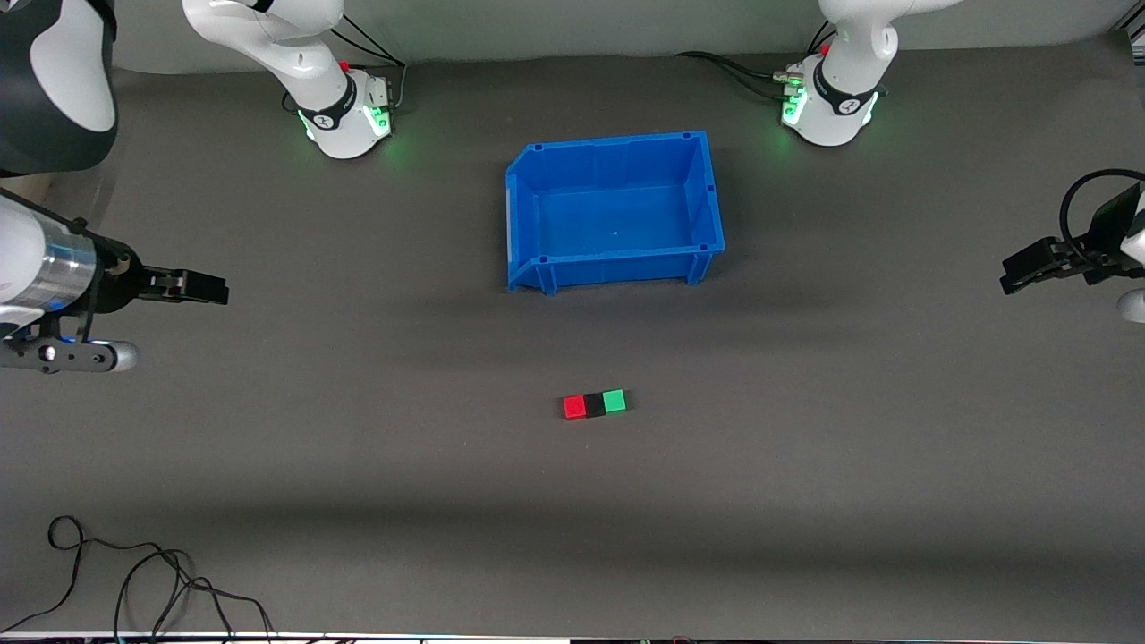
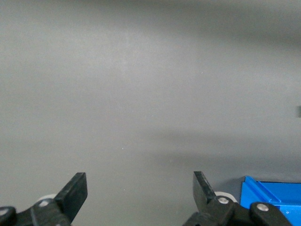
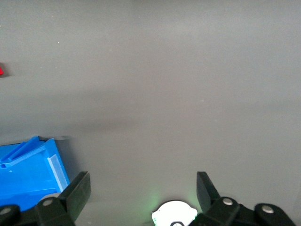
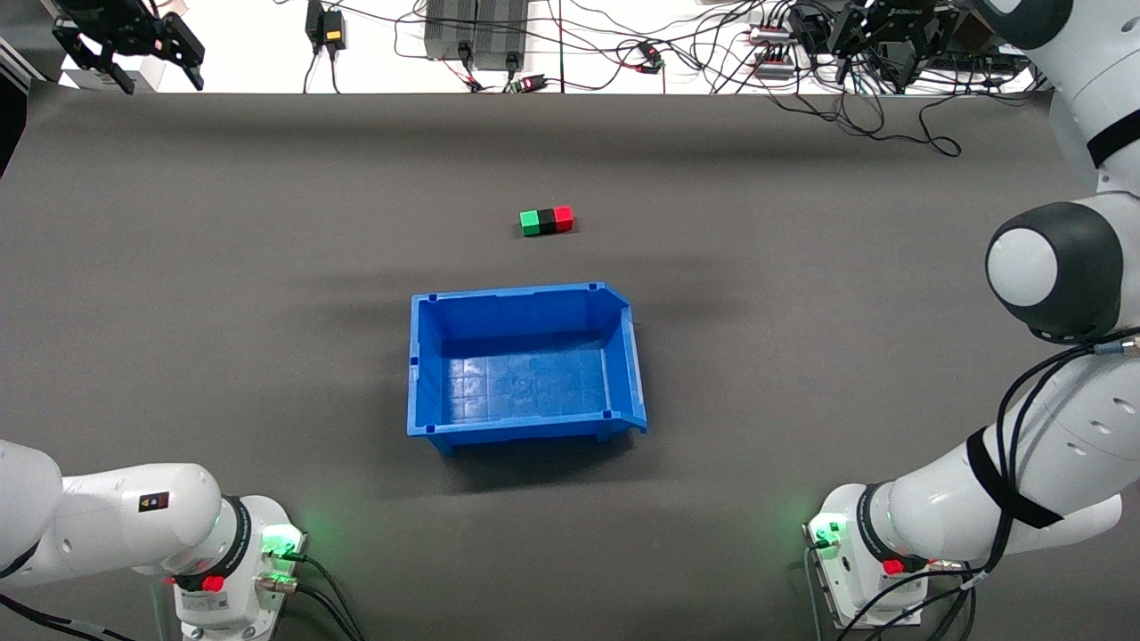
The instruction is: Attach green and red cubes to black cube
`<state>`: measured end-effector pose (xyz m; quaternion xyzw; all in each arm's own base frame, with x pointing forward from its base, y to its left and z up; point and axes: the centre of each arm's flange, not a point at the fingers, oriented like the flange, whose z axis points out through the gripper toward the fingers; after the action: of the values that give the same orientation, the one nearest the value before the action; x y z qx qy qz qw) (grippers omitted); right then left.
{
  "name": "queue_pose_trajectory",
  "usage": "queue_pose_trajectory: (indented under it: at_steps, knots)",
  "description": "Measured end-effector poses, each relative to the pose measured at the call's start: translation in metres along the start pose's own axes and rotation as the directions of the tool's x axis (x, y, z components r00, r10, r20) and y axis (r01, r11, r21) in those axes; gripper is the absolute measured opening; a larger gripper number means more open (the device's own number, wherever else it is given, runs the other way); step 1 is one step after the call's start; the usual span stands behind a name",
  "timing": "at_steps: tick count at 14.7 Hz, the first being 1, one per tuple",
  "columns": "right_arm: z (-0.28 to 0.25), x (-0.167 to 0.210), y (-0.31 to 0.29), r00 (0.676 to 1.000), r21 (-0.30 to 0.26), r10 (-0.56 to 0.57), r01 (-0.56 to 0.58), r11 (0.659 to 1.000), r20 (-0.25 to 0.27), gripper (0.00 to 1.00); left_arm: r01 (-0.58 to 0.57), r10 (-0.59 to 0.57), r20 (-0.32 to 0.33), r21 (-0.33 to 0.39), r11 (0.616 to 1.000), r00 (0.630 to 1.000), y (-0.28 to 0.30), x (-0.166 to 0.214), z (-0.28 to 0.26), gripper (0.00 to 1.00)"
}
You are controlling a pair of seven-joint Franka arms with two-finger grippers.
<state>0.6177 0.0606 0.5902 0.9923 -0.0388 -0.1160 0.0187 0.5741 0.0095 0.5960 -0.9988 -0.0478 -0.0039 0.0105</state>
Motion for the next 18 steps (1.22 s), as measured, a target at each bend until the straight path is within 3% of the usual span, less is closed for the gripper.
queue_pose_trajectory:
  at_steps: [4, 7, 18]
  knots:
    - [0.007, -0.004, 0.0, 0.992, 0.016, -0.042, 0.044, 0.999, -0.116, 1.0, -0.012, 0.012, 0.002, -0.006, 1.0, 1.0, 0.003, 0.011, 0.005, 1.0]
    - [0.008, -0.018, 0.002, 0.984, 0.022, -0.05, 0.054, 0.998, -0.169, 1.0, -0.017, 0.017, 0.011, -0.007, 1.0, 1.0, -0.001, 0.016, 0.01, 1.0]
    - [-0.013, -0.055, 0.039, 0.972, 0.024, -0.061, 0.068, 0.997, -0.227, 1.0, -0.031, 0.031, 0.03, -0.015, 0.999, 0.999, -0.004, 0.022, 0.021, 1.0]
